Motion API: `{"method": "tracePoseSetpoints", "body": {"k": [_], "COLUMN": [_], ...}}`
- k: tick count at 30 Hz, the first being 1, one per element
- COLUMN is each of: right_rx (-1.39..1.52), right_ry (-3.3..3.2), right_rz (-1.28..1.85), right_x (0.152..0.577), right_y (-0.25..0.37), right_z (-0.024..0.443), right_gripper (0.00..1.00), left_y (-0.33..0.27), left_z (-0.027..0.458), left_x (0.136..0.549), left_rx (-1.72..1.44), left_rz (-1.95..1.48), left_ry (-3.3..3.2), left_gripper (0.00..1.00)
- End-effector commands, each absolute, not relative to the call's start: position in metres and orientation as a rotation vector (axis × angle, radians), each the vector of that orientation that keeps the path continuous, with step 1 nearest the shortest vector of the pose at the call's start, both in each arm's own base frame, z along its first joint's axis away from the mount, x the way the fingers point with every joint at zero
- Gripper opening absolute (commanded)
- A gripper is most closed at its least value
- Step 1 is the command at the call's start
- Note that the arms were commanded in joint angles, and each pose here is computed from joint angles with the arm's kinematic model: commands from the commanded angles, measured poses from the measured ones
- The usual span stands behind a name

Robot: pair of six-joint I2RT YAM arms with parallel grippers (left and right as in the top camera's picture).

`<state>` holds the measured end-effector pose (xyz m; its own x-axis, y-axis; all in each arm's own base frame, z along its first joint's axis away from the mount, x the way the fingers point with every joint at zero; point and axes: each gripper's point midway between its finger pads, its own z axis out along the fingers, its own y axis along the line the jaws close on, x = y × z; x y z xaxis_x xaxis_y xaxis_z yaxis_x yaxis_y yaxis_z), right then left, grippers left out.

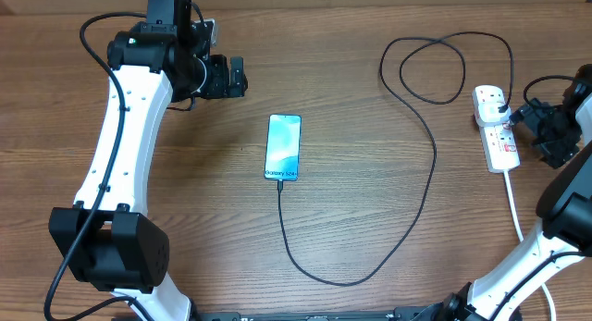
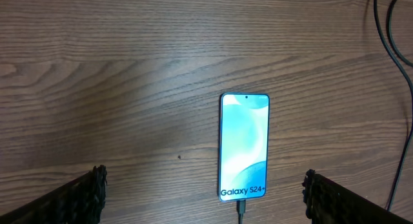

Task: Plug charger to phone and switch on socket
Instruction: 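Move the right gripper to the power strip and press its switch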

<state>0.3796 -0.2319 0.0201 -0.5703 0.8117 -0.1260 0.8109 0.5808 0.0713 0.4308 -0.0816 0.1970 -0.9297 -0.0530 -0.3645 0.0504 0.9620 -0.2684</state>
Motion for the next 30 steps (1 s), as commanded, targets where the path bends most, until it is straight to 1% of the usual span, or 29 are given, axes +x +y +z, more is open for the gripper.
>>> {"method": "tracePoseSetpoints", "body": {"k": [1, 9, 21, 30], "right_rx": [1.377, 1.374, 1.304, 1.313], "right_ry": [2.674, 2.668, 2.708, 2.724], "right_rz": [0.058, 0.065, 0.186, 0.188], "right_x": [0.381, 0.383, 0.386, 0.382], "right_y": [-0.225, -0.225, -0.211, -0.209], "right_z": [0.016, 0.016, 0.017, 0.016], "right_gripper": [1.0, 1.0, 1.0, 1.0], "left_y": [-0.082, -0.082, -0.081, -0.081], "left_z": [0.194, 0.194, 0.194, 0.194], "left_x": [0.432, 0.432, 0.433, 0.433], "left_rx": [0.026, 0.026, 0.024, 0.025], "left_rz": [-0.372, -0.372, -0.372, -0.372], "left_ry": [2.739, 2.74, 2.739, 2.739], "left_gripper": [1.0, 1.0, 1.0, 1.0]}}
